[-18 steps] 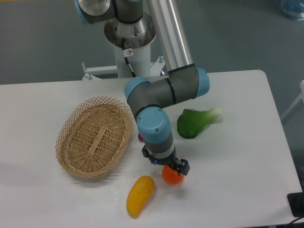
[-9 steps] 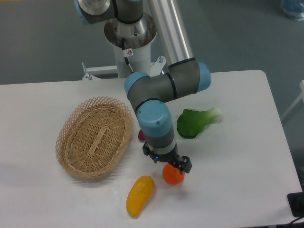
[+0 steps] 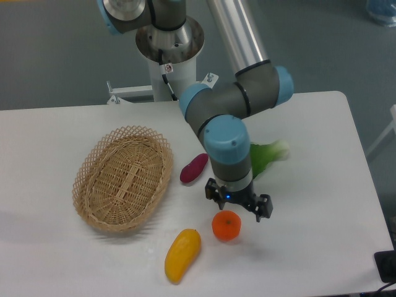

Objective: Place the orange on the table

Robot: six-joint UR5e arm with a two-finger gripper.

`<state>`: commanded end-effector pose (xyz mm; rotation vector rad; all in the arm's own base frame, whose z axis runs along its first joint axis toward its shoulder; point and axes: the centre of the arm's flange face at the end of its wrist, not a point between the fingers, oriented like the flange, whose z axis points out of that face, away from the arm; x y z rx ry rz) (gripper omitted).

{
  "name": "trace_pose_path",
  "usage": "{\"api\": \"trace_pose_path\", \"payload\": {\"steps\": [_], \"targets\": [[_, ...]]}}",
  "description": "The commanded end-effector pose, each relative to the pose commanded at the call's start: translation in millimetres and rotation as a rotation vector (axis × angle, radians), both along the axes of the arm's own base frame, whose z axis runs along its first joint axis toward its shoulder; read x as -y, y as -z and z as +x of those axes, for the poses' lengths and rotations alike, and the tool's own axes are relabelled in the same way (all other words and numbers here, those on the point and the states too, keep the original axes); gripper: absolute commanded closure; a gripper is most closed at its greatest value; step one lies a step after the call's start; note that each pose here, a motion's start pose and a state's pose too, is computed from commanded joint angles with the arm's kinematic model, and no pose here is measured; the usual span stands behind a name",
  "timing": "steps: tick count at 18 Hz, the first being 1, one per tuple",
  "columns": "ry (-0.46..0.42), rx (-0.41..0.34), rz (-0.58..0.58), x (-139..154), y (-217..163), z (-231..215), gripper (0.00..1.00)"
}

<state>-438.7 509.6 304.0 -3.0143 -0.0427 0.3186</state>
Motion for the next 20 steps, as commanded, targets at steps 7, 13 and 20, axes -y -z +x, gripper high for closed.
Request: {"api": "trace_pose_path", "payload": {"steps": [7, 13, 20], "targets": [[0.165, 0.03, -0.047, 38, -10, -37, 0.0], [0.235, 0.114, -0.061, 61, -23, -53, 0.0], [0.247, 0.124, -0.076, 57, -20, -45, 0.0]]}}
